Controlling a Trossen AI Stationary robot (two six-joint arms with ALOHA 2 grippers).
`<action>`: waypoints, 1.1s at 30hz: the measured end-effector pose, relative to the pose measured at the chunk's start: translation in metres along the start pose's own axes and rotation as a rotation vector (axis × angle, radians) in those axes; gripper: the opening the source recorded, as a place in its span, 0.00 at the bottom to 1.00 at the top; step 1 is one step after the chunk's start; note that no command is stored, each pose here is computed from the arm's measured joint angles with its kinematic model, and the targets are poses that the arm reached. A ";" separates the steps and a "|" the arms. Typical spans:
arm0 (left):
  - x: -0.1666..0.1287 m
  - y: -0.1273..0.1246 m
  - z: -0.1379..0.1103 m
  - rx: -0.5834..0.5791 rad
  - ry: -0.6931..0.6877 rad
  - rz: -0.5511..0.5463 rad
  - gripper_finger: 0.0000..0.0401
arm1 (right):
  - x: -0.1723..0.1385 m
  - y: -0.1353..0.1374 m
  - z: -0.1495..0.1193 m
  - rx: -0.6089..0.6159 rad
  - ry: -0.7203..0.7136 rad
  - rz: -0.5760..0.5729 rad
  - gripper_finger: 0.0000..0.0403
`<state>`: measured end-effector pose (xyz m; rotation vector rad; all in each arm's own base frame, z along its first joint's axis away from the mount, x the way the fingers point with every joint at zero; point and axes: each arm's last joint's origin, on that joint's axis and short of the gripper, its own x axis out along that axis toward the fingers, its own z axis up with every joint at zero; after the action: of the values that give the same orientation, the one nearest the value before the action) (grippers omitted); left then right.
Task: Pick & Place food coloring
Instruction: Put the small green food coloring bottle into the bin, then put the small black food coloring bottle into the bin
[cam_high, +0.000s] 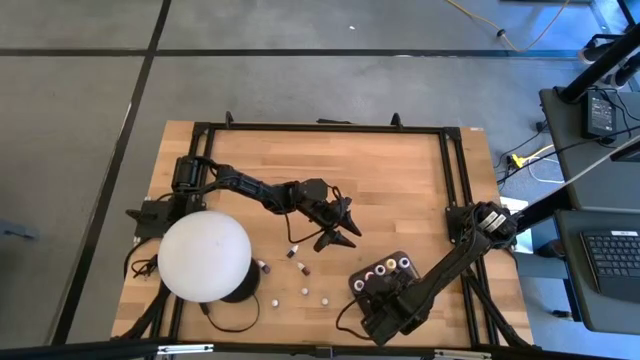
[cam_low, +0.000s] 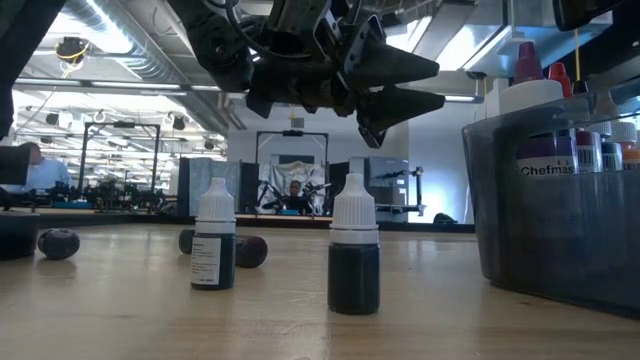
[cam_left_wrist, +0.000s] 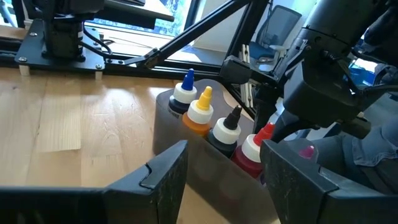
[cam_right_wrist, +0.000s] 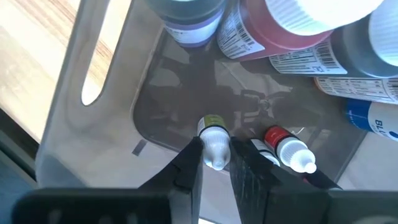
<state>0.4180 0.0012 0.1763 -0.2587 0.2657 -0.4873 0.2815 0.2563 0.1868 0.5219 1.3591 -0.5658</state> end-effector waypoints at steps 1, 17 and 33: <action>0.000 0.000 0.000 0.000 0.000 0.000 0.49 | 0.000 0.000 0.000 0.000 0.000 0.000 0.20; 0.000 0.000 0.000 -0.011 0.004 0.001 0.48 | -0.005 -0.003 -0.001 -0.060 0.035 -0.025 0.29; 0.001 -0.020 0.017 0.118 -0.089 -0.054 0.48 | -0.118 -0.075 -0.044 -0.323 -0.329 -0.077 0.29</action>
<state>0.4161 -0.0130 0.1982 -0.1721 0.1425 -0.5410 0.1856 0.2371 0.2955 0.1075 1.1289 -0.4593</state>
